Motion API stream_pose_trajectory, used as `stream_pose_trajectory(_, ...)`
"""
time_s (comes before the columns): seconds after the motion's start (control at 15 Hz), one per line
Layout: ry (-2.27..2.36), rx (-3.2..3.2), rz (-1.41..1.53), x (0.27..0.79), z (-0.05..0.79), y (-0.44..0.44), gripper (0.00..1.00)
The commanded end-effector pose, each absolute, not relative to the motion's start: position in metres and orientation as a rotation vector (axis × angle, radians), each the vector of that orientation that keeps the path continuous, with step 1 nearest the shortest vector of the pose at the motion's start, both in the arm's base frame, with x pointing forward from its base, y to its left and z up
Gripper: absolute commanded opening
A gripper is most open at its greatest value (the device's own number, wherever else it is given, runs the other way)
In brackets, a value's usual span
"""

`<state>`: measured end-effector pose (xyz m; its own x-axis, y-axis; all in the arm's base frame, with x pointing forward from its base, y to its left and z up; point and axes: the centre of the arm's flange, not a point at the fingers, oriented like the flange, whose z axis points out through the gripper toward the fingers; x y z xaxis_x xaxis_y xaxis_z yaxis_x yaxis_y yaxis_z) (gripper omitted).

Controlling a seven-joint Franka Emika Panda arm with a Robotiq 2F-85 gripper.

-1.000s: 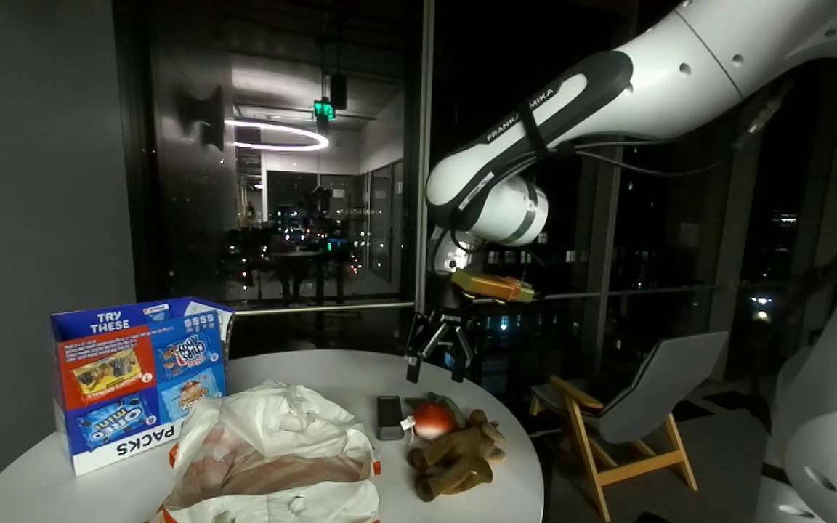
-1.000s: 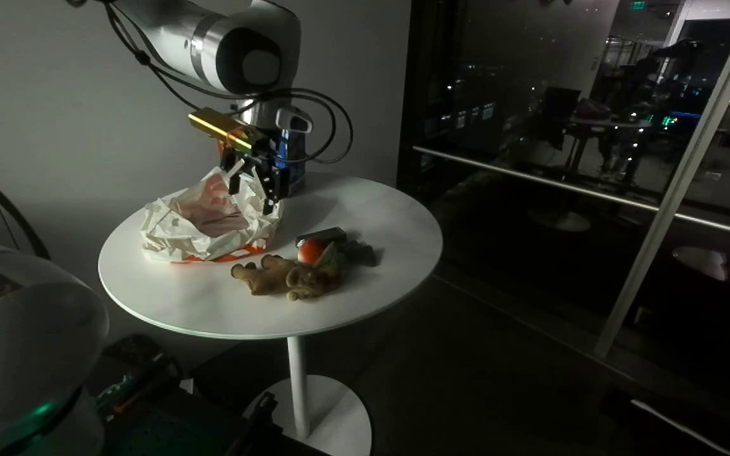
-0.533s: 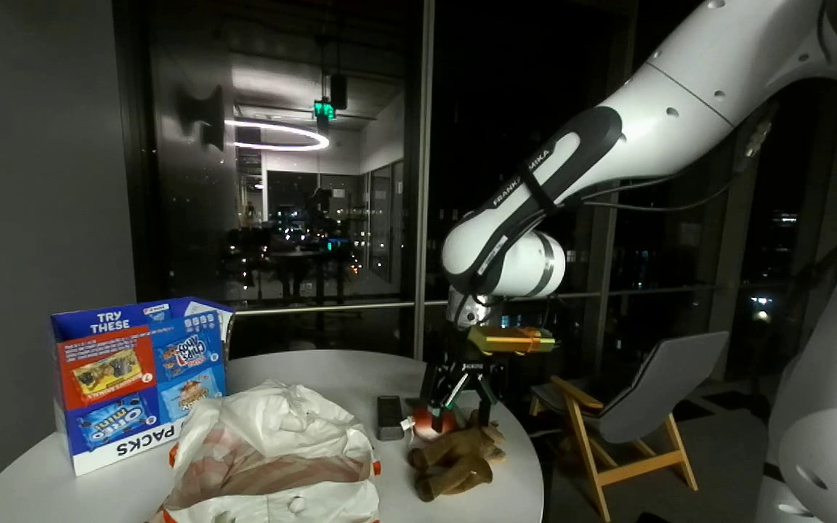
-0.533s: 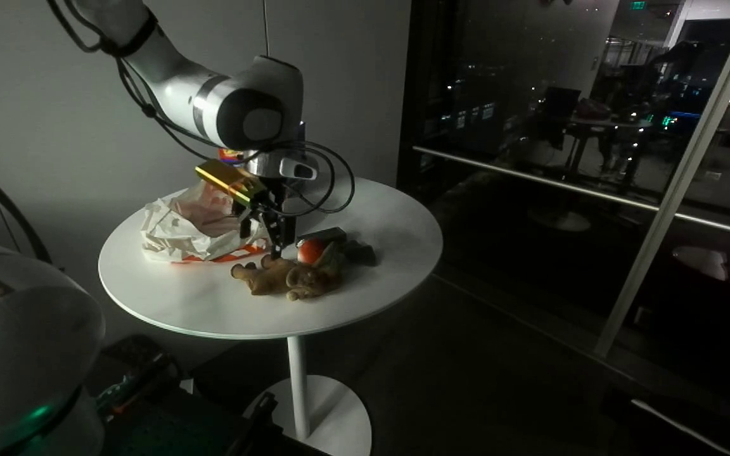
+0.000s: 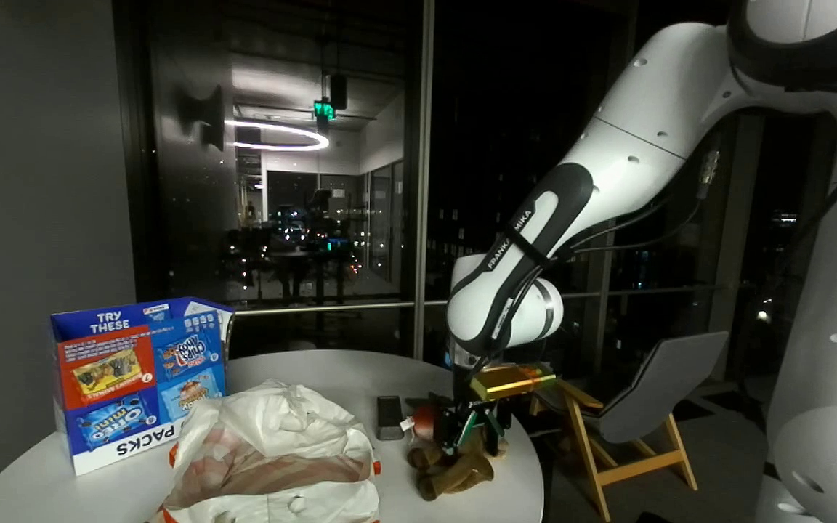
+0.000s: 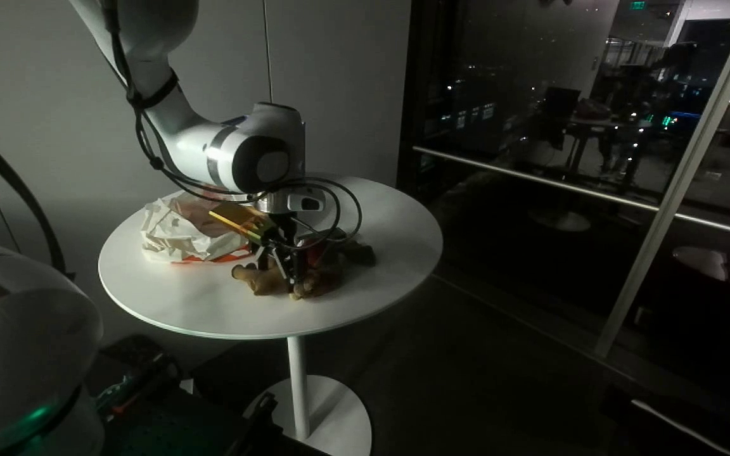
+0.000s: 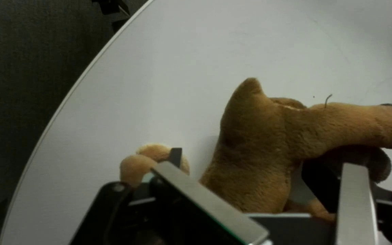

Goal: Put the objects on the table inside the bag

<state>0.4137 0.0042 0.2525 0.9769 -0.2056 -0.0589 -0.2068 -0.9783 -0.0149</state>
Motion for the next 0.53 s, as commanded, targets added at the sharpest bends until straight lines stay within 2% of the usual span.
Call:
stream_pose_trajectory(0.0,0.334,-3.1,0.033,0.421,0.244,-0.003,0.59)
stream_pose_trajectory(0.27,0.379,-3.11,-0.003,0.423,0.244,-0.005,0.27)
stream_pose_trajectory(0.47,0.431,-3.166,-0.101,0.418,0.261,-0.004,0.07)
